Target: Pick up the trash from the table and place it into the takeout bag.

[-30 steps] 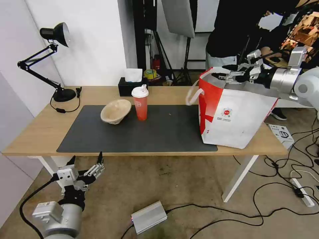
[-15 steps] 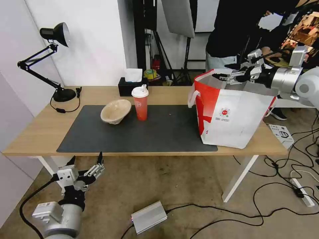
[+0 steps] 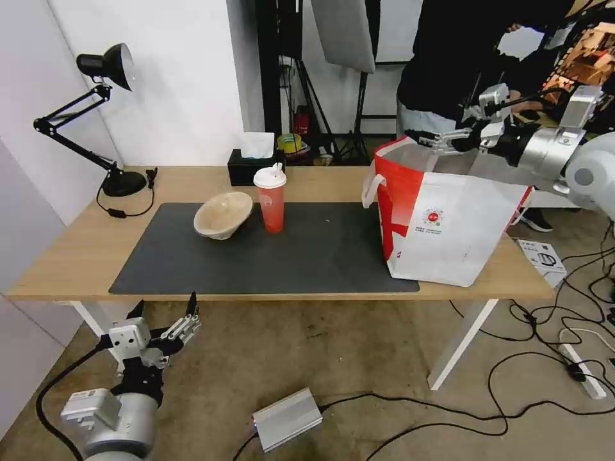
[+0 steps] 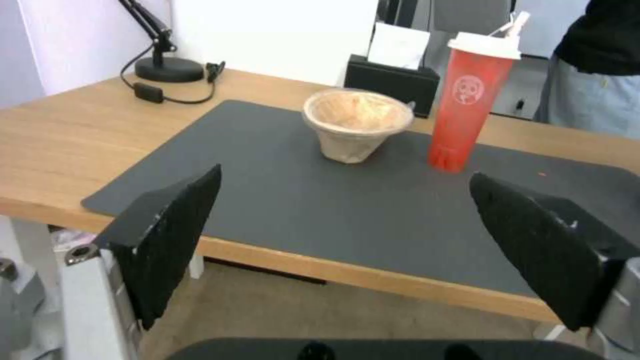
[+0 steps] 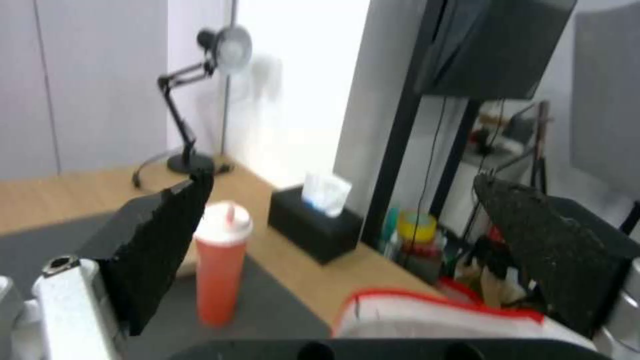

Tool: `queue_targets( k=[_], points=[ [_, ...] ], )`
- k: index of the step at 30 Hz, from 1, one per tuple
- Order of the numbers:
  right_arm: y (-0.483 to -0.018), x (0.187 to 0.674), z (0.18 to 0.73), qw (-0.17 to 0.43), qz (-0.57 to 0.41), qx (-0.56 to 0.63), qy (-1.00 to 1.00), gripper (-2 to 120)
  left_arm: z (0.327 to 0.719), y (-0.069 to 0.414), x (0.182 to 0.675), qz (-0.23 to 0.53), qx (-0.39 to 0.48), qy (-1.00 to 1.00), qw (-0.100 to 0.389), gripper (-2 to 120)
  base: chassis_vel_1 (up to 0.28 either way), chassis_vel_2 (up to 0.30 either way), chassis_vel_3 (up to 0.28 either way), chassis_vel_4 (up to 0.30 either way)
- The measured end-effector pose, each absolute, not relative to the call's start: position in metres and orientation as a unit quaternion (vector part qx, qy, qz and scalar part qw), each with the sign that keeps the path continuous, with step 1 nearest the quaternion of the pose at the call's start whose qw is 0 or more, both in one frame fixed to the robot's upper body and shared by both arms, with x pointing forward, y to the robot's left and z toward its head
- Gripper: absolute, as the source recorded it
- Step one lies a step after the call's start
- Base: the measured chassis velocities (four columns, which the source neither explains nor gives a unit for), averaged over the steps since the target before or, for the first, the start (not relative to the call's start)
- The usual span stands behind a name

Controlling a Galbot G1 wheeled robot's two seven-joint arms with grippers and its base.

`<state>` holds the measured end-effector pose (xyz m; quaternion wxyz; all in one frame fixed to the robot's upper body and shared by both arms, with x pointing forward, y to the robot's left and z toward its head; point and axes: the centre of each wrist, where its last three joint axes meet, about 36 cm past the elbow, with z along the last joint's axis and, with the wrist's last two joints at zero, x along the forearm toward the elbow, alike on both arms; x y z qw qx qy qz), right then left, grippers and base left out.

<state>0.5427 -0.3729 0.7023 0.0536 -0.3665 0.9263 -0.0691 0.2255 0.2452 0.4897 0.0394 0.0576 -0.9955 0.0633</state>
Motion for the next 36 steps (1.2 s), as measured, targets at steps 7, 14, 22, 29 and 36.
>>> queue_targets(
  k=[7,14,22,29,36],
  points=[
    [-0.318,0.516,0.682,0.111,-0.029,-0.333,0.936,100,0.492,0.246,0.224,0.066,0.065,-0.995,0.037,100,0.0,0.0,0.0,0.0],
    [-0.267,0.475,0.644,0.158,0.033,-0.29,0.943,100,0.494,0.25,0.223,0.063,0.073,-0.995,0.035,100,0.0,0.0,0.0,0.0],
    [-0.255,0.44,0.614,0.187,0.048,-0.276,0.942,100,0.497,0.252,0.222,0.066,0.077,-0.994,0.03,100,0.0,0.0,0.0,0.0],
    [-0.256,0.397,0.585,0.178,0.059,-0.259,0.948,100,0.498,0.251,0.221,0.067,0.079,-0.994,0.031,100,0.0,0.0,0.0,0.0],
    [-0.256,0.362,0.559,0.168,0.07,-0.242,0.953,100,0.497,0.252,0.222,0.065,0.078,-0.994,0.031,100,0.0,0.0,0.0,0.0]
  ],
)
